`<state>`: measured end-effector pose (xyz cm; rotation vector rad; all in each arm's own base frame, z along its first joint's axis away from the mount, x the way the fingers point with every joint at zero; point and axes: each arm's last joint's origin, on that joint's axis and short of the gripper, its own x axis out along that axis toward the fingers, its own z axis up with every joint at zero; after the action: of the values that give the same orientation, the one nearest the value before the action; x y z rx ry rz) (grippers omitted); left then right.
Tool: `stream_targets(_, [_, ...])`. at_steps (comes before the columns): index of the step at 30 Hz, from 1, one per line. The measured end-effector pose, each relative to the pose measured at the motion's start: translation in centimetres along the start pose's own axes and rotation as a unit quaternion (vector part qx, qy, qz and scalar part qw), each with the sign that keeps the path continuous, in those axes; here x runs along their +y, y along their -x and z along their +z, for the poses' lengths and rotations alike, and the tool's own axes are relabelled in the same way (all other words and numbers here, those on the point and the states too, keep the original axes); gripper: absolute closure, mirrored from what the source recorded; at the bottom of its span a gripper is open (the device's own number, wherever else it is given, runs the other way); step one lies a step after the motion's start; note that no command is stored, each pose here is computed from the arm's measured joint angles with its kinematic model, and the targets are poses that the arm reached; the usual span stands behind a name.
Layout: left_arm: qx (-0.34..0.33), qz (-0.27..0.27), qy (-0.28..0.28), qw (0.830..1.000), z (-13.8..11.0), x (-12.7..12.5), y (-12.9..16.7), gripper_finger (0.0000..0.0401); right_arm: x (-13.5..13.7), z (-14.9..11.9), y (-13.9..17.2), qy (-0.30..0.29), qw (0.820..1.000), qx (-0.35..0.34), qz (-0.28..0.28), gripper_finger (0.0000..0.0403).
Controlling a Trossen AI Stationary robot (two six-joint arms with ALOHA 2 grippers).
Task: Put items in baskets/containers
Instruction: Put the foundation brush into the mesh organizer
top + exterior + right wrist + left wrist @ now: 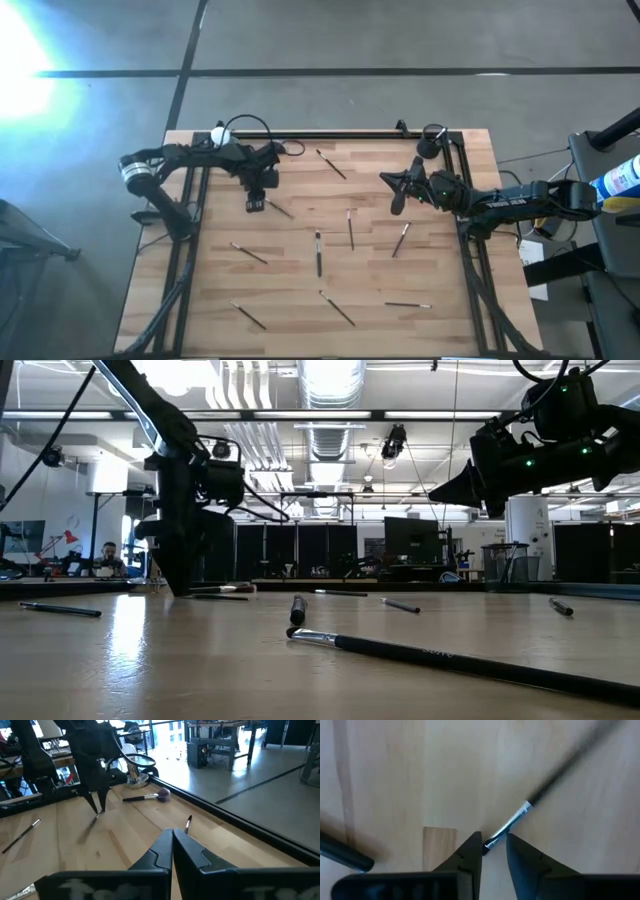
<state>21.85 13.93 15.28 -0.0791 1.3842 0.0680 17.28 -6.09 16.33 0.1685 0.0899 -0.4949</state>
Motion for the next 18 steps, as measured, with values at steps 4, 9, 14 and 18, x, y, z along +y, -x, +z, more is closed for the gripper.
stream_targets(4, [0.012, 0.006, -0.002, 1.0, -0.2, 0.0, -0.6, 0.0321, 0.0, 0.0, 0.0, 0.001, 1.0, 0.0, 0.0, 0.0394])
stream_targets(9, [0.021, 0.006, 0.013, 1.0, -0.9, -0.2, -1.2, 0.0321, 0.0, 0.0, 0.0, 0.002, 1.0, 0.001, 0.0, 0.0394])
stream_targets(14, [0.032, 0.003, 0.036, 0.999, -1.4, -0.5, -1.7, 0.0336, 0.0, 0.0, 0.0, 0.003, 1.0, 0.001, 0.001, 0.0394])
stream_targets(18, [0.052, 0.0, 0.046, 0.998, -1.9, -0.7, -1.9, 0.0366, 0.0, 0.0, 0.0, 0.003, 1.0, 0.0, 0.001, 0.0394])
